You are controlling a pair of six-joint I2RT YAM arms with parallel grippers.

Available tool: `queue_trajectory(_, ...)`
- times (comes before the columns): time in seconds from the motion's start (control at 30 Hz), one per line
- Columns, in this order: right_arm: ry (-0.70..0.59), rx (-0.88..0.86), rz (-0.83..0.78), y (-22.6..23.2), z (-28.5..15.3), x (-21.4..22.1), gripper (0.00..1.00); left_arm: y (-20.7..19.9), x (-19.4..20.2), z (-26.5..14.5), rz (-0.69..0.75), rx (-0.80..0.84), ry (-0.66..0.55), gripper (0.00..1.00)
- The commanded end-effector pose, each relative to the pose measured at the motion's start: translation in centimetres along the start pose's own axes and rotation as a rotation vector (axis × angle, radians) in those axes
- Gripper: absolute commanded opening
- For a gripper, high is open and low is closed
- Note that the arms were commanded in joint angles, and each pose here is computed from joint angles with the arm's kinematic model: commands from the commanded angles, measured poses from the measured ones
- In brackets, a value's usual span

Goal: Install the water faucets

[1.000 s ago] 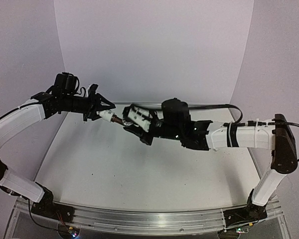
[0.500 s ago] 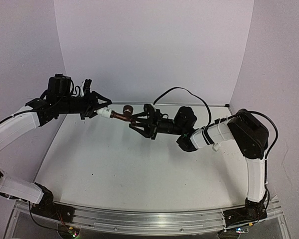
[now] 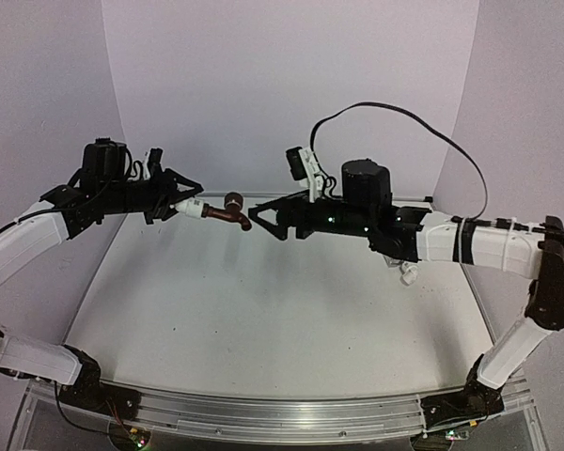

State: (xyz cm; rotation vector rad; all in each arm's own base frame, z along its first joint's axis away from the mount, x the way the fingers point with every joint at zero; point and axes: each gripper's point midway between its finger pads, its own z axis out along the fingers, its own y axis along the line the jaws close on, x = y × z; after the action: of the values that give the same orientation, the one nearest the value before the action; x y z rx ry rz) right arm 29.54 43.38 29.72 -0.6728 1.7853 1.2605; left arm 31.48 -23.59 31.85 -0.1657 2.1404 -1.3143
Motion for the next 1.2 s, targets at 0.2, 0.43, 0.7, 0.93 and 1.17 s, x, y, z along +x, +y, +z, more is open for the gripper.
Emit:
queue_trajectory(0.2,0.143,0.416,-1.089,1.6,1.3,0.2,0.85,-3.1,0.2,0.3,-0.015,0.124,0.089,0.00)
queue_trajectory(0.43,0.140,0.476,-1.157,1.8,4.1,-0.1,0.68,-3.2,0.8,0.7,-0.033,0.139,0.136,0.00)
queue_trajectory(0.7,0.109,0.461,-1.090,2.0,5.3,0.3,0.28,-3.4,1.0,1.2,-0.029,0.156,0.172,0.00)
queue_trajectory(0.93,0.128,0.402,-0.978,2.3,5.5,1.6,0.00,-3.2,1.1,1.5,-0.027,0.152,0.177,0.00)
queue_trajectory(1.17,0.118,0.355,-0.863,2.9,5.2,1.7,0.00,-3.2,0.7,1.6,-0.013,0.149,0.164,0.00)
